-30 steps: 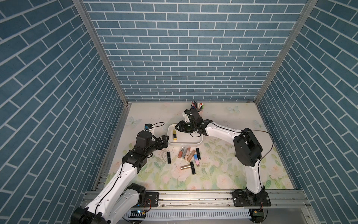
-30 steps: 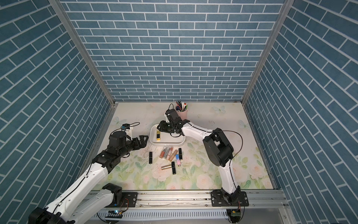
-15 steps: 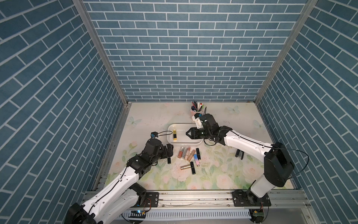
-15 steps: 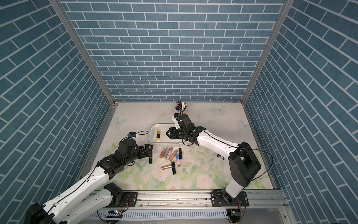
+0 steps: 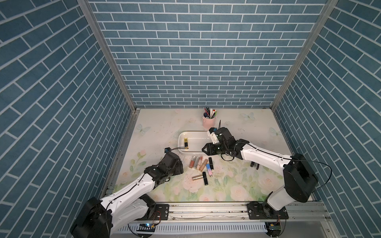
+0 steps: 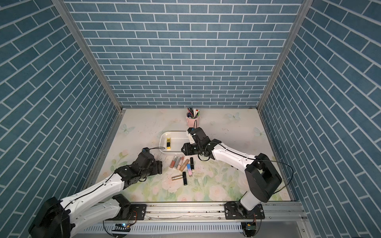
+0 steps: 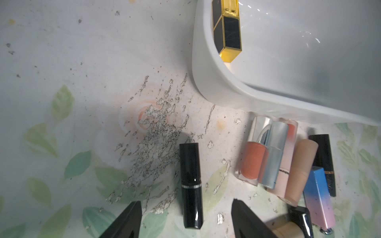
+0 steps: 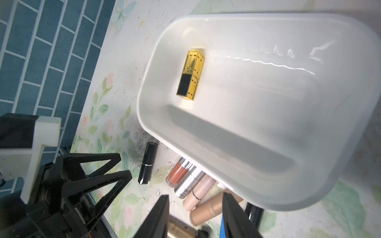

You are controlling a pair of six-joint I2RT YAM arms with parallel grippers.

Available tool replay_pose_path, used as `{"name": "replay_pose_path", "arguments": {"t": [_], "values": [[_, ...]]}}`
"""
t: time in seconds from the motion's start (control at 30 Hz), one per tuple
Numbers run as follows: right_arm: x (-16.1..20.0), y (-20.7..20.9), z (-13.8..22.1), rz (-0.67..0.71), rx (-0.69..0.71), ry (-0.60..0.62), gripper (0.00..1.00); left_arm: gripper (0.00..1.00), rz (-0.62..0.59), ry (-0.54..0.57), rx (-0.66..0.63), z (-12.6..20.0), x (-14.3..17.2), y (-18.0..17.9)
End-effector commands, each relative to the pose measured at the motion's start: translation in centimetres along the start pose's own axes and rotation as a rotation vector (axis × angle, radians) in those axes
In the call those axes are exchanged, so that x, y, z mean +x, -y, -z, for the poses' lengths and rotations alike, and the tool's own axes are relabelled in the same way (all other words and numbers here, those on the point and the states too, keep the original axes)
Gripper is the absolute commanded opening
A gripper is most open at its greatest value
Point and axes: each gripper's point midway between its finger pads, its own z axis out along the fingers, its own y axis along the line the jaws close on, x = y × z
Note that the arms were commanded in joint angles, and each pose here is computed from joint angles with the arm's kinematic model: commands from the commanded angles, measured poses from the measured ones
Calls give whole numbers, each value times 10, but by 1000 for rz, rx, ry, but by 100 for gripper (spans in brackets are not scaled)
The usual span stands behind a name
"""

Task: Put the lipstick into the storage box
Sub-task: Pick up the lipstick at the center of the board.

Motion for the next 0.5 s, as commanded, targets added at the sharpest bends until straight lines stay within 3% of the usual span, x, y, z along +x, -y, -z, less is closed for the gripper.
{"name": "replay_pose_path", "arguments": {"t": [0.0,0.47], "values": [[-4,-9,7,1,-36,31,47,71,-28,14,-10,-1,-9,6],[3,-4,8,-11,-40,49,47,60,-132,-110,-116,-24,-8,9]]}}
